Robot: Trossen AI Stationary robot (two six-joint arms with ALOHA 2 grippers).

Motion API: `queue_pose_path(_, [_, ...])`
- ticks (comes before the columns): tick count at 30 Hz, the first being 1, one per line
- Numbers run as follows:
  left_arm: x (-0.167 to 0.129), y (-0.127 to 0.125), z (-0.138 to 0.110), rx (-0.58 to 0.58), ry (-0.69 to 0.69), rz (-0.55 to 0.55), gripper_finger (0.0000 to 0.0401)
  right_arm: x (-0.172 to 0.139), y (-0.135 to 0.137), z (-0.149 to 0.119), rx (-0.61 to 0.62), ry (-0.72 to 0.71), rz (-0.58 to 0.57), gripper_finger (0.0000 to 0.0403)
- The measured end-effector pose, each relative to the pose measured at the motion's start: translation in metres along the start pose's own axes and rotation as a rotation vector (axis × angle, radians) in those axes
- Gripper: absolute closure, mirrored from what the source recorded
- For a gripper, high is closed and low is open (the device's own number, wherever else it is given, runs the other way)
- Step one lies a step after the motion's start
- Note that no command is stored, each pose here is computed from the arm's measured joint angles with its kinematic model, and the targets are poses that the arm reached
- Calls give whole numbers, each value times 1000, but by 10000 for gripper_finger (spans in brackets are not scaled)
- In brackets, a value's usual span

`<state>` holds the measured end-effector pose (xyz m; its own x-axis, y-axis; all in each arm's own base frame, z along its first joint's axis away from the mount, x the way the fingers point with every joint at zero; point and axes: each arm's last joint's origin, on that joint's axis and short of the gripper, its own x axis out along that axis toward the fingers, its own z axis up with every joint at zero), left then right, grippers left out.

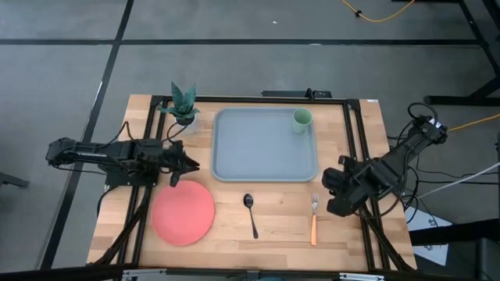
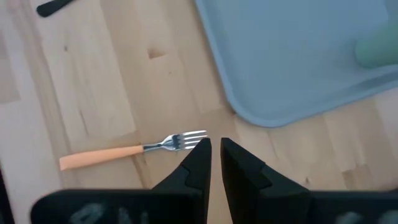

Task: Pick and place plate/cup/fork/spoon on tray
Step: Put the pink plate to the center of the blue tray

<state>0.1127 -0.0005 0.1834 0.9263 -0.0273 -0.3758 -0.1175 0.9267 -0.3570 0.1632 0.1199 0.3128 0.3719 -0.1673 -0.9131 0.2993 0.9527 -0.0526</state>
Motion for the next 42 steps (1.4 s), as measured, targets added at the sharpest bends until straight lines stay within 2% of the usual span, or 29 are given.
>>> queue_pose_path(3, [6,1,-4,-3,75,-6,327,-1,2,-1,-5,-8,15,361])
queue_pose_path(6, [16,4,-11,-6,170,33,325,-1,3,-1,-5,-12,21,361])
queue_pose_path(10, [26,7,-18,53,263,59,326,-1,3,-1,-3,-17,23,361])
queue_pose_path(14, [30,7,-18,61,299,66,325,-1,3,-1,-3,-17,23,361])
queue_pose_path(19, [30,4,-15,55,321,14,324,-1,3,-1,-3,-17,23,361])
queue_pose_path(24, [29,9,-29,8,480,62,326,-1,3,-1,-3,-17,23,361])
queue_pose_path(26, [31,9,-29,-22,484,72,326,-1,3,-1,-3,-17,23,361])
queue_pose_path(31, [31,8,-22,-11,463,92,326,-1,3,-1,-3,-17,24,361])
queue_pose_path(36, [25,10,-32,-74,593,115,326,-1,4,-1,-3,-17,25,361])
queue_pose_path(42, [26,11,-36,-114,646,131,326,-1,4,0,-3,-16,28,361])
